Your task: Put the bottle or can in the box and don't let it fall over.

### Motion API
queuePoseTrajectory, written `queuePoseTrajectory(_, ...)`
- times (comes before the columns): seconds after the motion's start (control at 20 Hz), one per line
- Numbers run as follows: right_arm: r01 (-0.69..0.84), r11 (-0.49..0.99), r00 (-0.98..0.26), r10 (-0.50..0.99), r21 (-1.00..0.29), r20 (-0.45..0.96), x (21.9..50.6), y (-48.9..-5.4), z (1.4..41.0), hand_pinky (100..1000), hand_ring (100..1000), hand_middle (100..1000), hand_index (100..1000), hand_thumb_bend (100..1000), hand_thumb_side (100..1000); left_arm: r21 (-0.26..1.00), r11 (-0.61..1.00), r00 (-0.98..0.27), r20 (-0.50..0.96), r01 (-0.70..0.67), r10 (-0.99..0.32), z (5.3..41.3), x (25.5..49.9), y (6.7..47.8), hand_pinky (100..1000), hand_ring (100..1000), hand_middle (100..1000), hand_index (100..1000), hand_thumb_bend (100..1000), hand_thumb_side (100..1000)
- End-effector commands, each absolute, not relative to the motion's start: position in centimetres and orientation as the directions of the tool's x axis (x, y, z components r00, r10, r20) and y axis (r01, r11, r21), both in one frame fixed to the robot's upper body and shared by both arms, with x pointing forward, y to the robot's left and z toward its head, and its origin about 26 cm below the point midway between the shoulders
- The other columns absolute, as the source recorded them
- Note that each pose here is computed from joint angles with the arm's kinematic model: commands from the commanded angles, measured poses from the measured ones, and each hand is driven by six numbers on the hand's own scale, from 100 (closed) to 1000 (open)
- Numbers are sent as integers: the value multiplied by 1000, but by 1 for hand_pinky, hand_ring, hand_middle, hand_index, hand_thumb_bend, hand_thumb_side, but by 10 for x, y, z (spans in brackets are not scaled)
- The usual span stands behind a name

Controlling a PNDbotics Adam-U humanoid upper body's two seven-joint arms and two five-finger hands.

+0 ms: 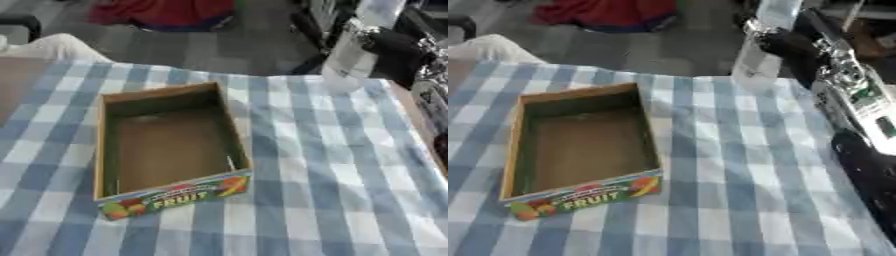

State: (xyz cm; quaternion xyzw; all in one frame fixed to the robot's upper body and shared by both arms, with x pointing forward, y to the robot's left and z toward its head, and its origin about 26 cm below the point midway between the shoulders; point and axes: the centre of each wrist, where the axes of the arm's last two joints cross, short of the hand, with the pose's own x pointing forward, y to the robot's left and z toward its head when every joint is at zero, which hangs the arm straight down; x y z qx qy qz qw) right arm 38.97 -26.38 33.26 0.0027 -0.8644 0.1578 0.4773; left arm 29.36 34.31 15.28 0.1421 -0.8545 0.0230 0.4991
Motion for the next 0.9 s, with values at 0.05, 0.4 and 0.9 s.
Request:
queuePoseTrajectory(0.05, -169, 943, -570, 144, -286, 809, 390, -251, 346, 856, 989, 904, 100, 100, 242, 123, 954, -494, 833, -272, -248, 168, 292, 347, 986, 481, 576, 771, 665, 443)
queuePoseTrajectory(0.4, -206, 937, -592, 110, -281, 799, 397, -212, 350, 849, 978, 890, 103, 100, 258, 128, 955, -507, 824, -268, -253, 172, 294, 344, 986, 481, 576, 771, 669, 445)
queuePoseTrajectory(0.9, -153, 948, -599, 134, -277, 790, 408, -183, 331, 845, 973, 890, 117, 100, 279, 114, 956, -559, 789, -272, -253, 188, 297, 340, 984, 482, 577, 771, 674, 446)
